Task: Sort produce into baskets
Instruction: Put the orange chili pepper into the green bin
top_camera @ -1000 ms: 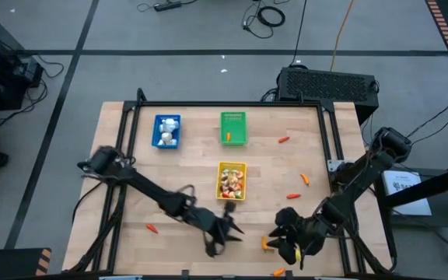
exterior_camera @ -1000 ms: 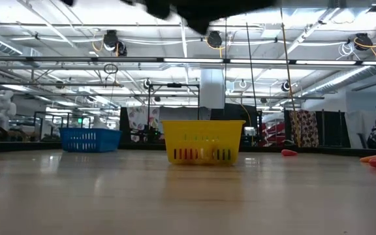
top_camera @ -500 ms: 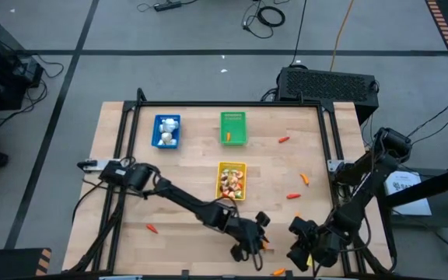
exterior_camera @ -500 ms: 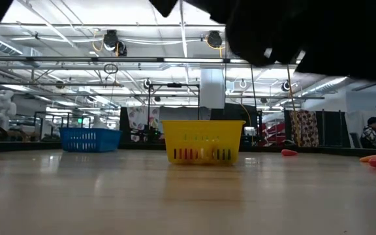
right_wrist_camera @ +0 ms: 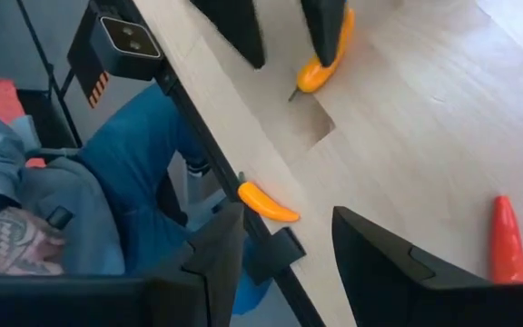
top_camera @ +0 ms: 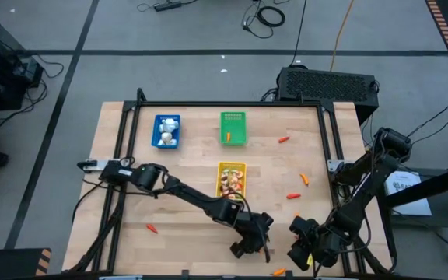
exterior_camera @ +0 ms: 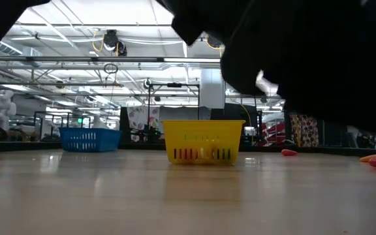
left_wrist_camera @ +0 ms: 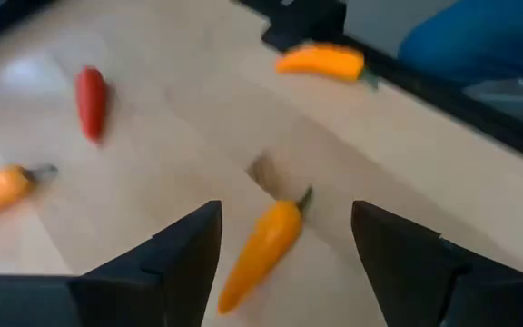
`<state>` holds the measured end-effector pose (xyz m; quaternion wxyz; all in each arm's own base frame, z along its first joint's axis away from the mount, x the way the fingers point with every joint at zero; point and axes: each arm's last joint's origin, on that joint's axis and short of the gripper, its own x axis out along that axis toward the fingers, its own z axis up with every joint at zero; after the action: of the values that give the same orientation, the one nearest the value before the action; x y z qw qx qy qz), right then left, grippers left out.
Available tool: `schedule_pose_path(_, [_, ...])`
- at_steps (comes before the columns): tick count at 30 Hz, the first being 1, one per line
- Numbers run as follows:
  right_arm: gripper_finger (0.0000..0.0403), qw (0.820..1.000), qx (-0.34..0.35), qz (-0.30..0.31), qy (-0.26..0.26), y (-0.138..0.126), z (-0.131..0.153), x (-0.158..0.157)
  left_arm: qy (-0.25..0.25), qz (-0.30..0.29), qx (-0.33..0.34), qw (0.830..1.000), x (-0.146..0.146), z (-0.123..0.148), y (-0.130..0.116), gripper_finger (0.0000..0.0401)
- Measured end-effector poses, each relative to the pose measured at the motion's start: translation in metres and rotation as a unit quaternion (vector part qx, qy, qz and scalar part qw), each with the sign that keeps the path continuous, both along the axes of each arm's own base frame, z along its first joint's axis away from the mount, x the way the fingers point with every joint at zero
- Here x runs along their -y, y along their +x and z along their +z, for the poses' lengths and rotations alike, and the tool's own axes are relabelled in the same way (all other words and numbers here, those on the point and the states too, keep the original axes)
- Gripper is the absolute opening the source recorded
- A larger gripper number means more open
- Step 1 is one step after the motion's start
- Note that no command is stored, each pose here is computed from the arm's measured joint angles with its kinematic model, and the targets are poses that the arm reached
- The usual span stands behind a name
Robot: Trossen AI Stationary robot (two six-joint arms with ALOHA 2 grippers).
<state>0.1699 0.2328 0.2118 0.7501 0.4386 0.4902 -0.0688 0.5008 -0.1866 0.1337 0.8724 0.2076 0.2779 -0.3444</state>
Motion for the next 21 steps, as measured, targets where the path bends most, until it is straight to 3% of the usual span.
schedule_pose_path(7, [0.016,1.0,-0.004,-0.003,-0.006,0.001,-0.001,0.002,0.028,0.004,0.015,1.0,0.001,-0.018,0.008,0.0253])
schedule_pose_path(15, [0.016,1.0,-0.004,-0.003,-0.012,0.003,-0.001,0.004,0.033,-0.008,-0.014,0.999,0.003,-0.025,0.011,0.0253])
schedule_pose_path(21, [0.016,1.0,-0.002,0.004,-0.018,0.002,-0.001,0.004,0.037,-0.01,-0.029,0.999,0.002,-0.027,0.009,0.0218])
